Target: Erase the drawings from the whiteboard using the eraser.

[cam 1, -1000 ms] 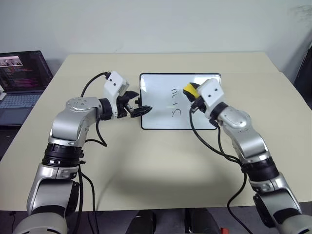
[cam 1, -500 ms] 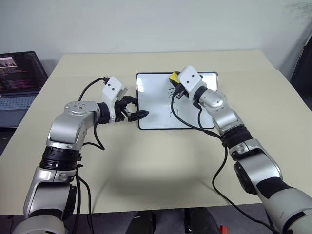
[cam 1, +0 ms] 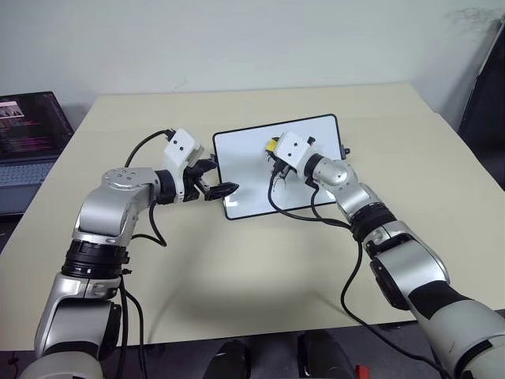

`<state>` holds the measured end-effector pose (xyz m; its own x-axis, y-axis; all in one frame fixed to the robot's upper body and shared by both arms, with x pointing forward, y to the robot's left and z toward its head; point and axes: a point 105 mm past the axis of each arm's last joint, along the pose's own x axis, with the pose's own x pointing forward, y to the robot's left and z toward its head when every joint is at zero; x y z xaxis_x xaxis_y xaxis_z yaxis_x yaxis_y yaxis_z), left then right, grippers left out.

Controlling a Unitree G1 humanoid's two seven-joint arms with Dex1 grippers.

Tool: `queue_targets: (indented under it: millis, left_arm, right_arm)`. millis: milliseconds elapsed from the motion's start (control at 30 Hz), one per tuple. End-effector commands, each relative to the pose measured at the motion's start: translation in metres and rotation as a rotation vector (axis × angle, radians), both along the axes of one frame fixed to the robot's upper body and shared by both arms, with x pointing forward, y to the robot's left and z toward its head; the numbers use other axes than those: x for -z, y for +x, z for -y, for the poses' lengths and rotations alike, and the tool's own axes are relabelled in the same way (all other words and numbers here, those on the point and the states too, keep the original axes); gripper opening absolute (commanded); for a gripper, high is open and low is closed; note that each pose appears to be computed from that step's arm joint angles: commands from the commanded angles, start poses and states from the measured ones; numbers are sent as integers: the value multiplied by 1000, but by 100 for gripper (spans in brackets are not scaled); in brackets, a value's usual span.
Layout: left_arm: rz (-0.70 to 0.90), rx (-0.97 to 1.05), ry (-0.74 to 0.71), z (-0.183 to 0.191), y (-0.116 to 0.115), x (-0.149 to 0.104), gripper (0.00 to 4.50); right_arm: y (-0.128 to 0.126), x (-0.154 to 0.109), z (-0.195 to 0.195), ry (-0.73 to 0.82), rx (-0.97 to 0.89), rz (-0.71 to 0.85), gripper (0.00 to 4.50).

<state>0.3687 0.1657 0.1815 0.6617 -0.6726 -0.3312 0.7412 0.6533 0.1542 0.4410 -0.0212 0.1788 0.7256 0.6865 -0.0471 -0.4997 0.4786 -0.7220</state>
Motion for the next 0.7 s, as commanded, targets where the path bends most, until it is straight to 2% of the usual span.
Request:
queue_targets:
  millis: [33,200,567,700]
  left_arm:
    - [58,-16,5,-6,-2,-15,450]
    - [58,-19,7,-8,-4,-13,450]
    - [49,-31,2,-6,-13,-2,450]
    - [50,-31,7,-7,-13,-2,450]
  right_arm:
    - [-1,20,0,-41,2,-58,98]
    - [-1,-2,-9,45,-15,-31,98]
    - [0,-91,-15,442,-36,2,98]
    - [-7,-112,-13,511,-64,5,98]
